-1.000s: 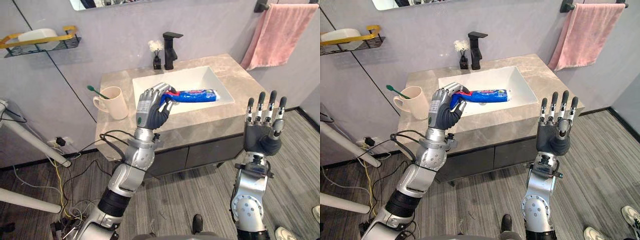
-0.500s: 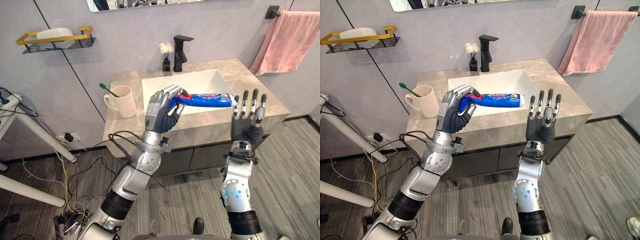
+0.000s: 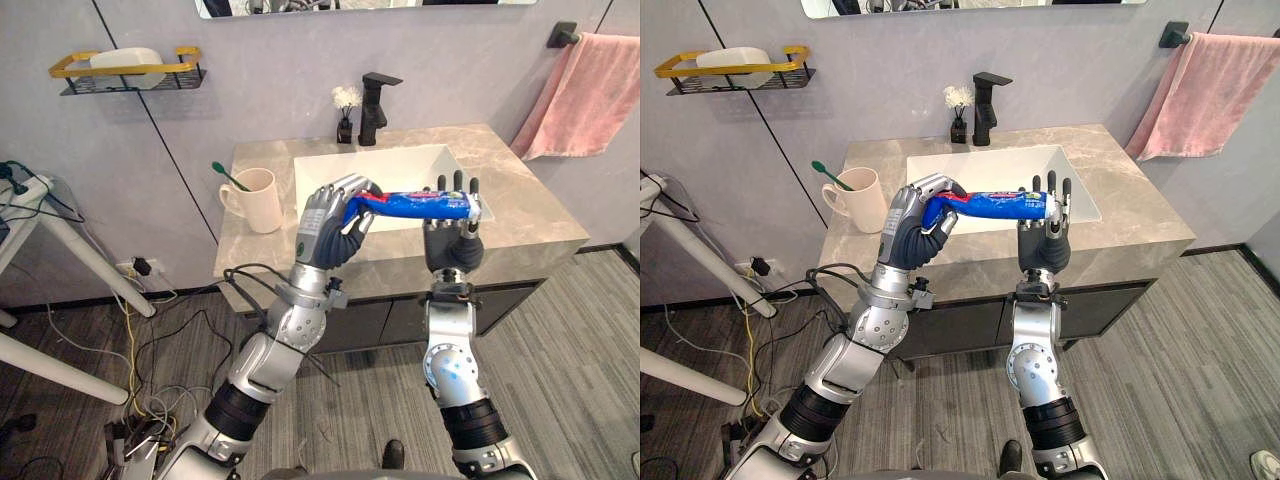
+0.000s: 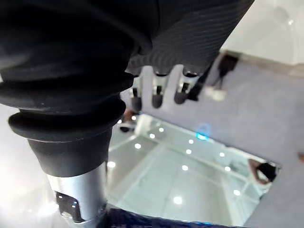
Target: Organize washtable
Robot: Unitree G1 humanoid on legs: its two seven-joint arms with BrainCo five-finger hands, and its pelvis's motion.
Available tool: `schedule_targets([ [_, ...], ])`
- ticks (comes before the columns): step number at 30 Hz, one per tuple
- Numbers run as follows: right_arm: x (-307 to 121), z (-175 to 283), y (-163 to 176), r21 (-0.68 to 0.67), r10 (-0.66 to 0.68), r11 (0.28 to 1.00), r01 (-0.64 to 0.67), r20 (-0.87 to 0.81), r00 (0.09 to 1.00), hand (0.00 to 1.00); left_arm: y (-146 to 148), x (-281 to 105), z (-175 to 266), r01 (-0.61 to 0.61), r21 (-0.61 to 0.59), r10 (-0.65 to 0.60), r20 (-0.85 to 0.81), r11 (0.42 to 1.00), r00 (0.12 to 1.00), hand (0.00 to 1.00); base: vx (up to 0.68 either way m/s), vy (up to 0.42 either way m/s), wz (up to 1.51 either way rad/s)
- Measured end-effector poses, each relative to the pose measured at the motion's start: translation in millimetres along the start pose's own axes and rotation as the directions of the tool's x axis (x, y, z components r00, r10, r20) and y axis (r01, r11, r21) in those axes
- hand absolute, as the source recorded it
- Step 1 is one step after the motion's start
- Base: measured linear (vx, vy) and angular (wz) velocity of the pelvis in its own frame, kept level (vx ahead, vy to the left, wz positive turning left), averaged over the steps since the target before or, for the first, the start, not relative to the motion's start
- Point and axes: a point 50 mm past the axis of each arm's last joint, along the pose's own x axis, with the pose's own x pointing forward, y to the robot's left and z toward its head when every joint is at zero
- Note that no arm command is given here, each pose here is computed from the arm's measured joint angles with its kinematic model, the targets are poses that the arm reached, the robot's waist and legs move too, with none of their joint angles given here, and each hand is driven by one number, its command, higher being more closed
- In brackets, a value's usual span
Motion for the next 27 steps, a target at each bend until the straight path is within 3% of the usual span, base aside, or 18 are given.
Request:
schedule_targets([
  [5,-3,-9,3,-0.046,0.109,0.992,-0.116,-0.138,0.984,0.00,1,0,-4,0.000,0.012,0.000,-0.009,1.000,1.000,1.00,0.00,0.000,0.00],
  [12,-11,-2,5,-0.061,0.204,0.974,-0.219,-0.187,0.961,0.00,11,0,-18,-0.009,0.079,0.013,-0.048,0.997,0.999,1.00,0.00,0.002,-0.01],
  [21,-10,11,0,-0.234,0.208,0.940,-0.248,-0.181,0.961,0.00,30,9,-24,-0.072,0.126,0.079,-0.050,0.989,0.996,1.00,0.00,0.000,0.00],
  [27,-9,12,0,-0.270,0.208,0.929,-0.253,-0.183,0.961,0.00,32,11,-21,-0.083,0.120,0.087,-0.034,0.989,0.996,1.00,0.00,0.000,0.00],
])
